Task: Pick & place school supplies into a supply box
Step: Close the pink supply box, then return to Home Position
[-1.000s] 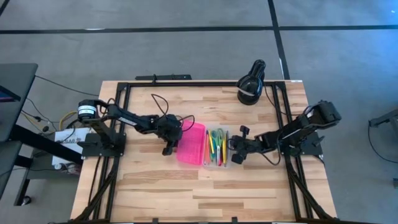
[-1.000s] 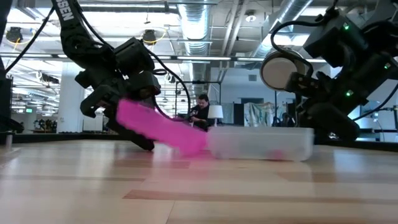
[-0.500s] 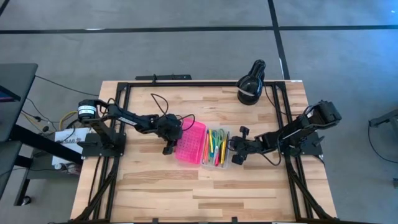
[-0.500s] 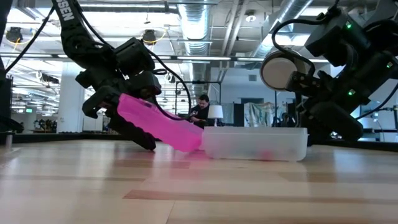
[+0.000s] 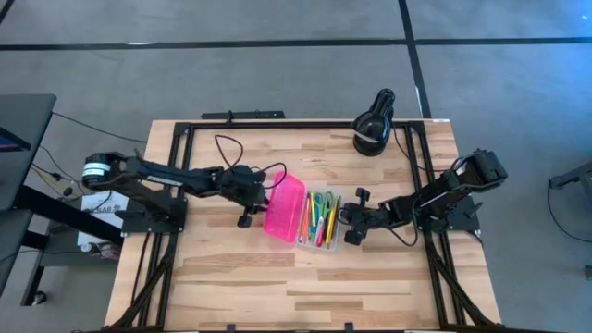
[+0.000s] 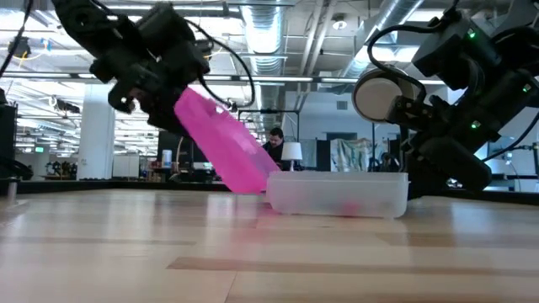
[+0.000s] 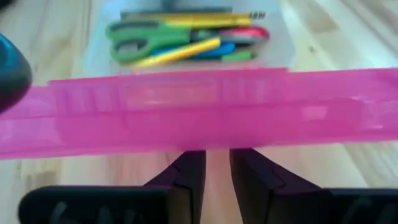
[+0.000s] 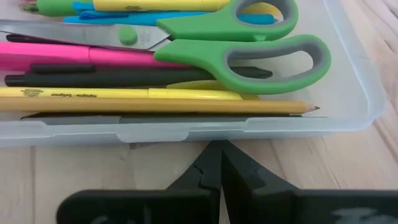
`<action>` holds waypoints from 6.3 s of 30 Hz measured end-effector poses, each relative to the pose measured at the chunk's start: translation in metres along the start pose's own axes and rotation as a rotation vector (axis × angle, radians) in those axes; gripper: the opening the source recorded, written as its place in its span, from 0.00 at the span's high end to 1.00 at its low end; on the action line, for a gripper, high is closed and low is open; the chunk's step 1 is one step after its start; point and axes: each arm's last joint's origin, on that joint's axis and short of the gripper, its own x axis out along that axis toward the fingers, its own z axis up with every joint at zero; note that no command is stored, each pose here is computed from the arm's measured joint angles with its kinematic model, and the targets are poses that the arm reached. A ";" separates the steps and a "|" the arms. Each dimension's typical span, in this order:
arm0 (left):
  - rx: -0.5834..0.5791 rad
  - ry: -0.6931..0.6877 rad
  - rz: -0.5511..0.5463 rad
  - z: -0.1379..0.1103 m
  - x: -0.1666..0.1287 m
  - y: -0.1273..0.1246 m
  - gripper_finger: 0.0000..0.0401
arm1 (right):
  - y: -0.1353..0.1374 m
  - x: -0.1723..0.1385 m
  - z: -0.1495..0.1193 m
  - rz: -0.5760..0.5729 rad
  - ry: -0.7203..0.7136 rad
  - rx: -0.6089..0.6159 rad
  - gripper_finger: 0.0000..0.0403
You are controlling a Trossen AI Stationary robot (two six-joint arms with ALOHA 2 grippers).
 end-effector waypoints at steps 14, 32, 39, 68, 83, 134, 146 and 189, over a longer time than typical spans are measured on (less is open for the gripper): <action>0.079 -0.116 -0.020 0.016 -0.001 -0.014 0.84 | -0.001 0.001 0.006 0.005 -0.050 -0.016 1.00; 0.123 -0.208 -0.042 0.013 0.034 -0.016 0.84 | -0.004 0.002 0.011 0.014 -0.091 -0.029 1.00; 0.135 -0.236 -0.082 0.030 0.046 -0.012 0.84 | -0.004 0.002 0.012 0.015 -0.098 -0.026 1.00; -0.036 -0.001 -0.024 0.008 0.049 -0.016 0.84 | -0.011 0.006 0.021 0.025 -0.112 0.008 1.00; -0.025 -0.002 -0.016 0.001 0.052 -0.037 0.84 | -0.013 0.007 0.022 -0.040 -0.131 0.010 1.00; 0.012 -0.058 -0.081 0.008 0.053 -0.054 0.84 | 0.012 0.000 0.053 -0.008 -0.261 -0.091 1.00; 0.018 -0.056 -0.062 0.008 0.053 -0.054 0.84 | 0.012 0.001 0.051 0.015 -0.241 -0.081 1.00; 0.234 -0.627 0.560 0.079 -0.135 -0.010 0.84 | -0.096 -0.170 0.094 0.046 -0.856 -0.387 1.00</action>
